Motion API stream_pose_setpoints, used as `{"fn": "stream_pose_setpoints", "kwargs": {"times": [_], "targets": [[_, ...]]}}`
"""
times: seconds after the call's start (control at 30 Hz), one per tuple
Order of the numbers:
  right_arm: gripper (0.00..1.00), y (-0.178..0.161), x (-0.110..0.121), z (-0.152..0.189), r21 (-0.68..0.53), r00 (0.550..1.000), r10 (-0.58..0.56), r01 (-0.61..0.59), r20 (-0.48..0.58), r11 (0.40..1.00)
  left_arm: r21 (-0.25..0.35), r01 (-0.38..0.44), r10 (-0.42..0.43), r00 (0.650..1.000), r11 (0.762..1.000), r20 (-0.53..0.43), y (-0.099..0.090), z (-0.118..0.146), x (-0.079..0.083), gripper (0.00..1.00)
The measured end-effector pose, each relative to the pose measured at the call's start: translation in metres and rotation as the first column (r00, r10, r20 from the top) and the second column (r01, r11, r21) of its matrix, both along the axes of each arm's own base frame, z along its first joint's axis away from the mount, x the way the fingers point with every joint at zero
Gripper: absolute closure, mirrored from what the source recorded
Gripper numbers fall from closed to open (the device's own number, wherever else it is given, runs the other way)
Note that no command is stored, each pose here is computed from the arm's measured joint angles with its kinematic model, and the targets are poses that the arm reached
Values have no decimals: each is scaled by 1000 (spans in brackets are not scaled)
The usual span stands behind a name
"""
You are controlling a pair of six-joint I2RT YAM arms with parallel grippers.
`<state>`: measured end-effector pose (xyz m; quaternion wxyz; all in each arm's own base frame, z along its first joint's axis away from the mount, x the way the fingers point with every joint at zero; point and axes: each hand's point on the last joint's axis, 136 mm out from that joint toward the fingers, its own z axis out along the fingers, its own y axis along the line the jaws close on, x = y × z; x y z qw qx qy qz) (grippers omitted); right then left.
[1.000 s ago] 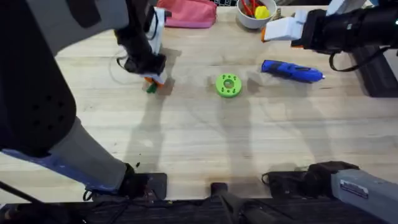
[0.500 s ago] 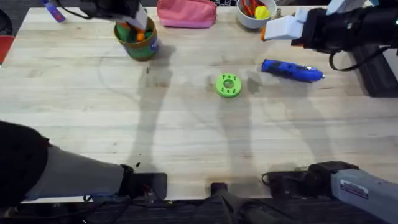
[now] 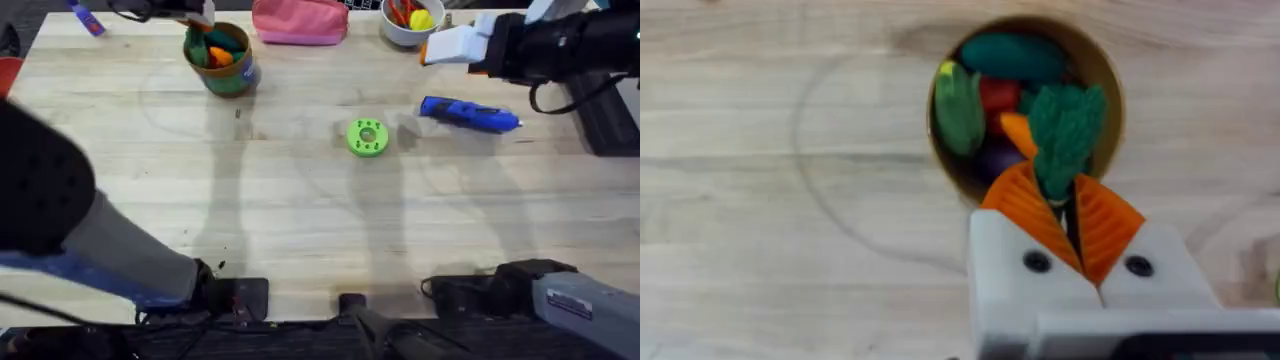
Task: Pick up the gripper from the table and insert it into the empty holder that is missing its gripper. Then pick up a screw, insert it into the mounting hole, and use the screwdriver to tighten it. Finally, clean up the table by picking up the vegetable and placing it into the bucket.
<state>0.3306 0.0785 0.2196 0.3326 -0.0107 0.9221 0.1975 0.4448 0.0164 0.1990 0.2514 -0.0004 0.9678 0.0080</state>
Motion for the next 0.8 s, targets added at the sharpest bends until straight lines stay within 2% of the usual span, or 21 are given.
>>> {"fn": "stream_pose_setpoints", "kwargs": {"times": [0.17,0.27,0.3,0.47,0.5,0.7,0.8], "targets": [[8,0,0,0,0,1000,0,0,0,1000,0,0,0,1000,1000,-3,1,-31,27,986],[9,0,0,0,0,1000,0,0,0,1000,0,0,0,1000,1000,-7,1,-41,33,986],[8,0,0,0,0,1000,0,0,0,1000,0,1,-1,1000,1000,-7,1,-41,34,931],[9,0,0,0,0,1000,0,0,1,1000,0,-1,1,1000,1000,0,1,-39,34,130],[8,0,0,0,0,1000,0,0,0,1000,-3,-5,5,1000,1000,-3,1,-39,33,48],[9,0,0,0,0,1000,0,0,1,1000,-5,-6,6,998,1000,-57,1,-44,20,16],[9,0,0,0,0,1000,0,0,0,1000,-6,-6,6,998,1000,-70,0,-37,10,15]]}}
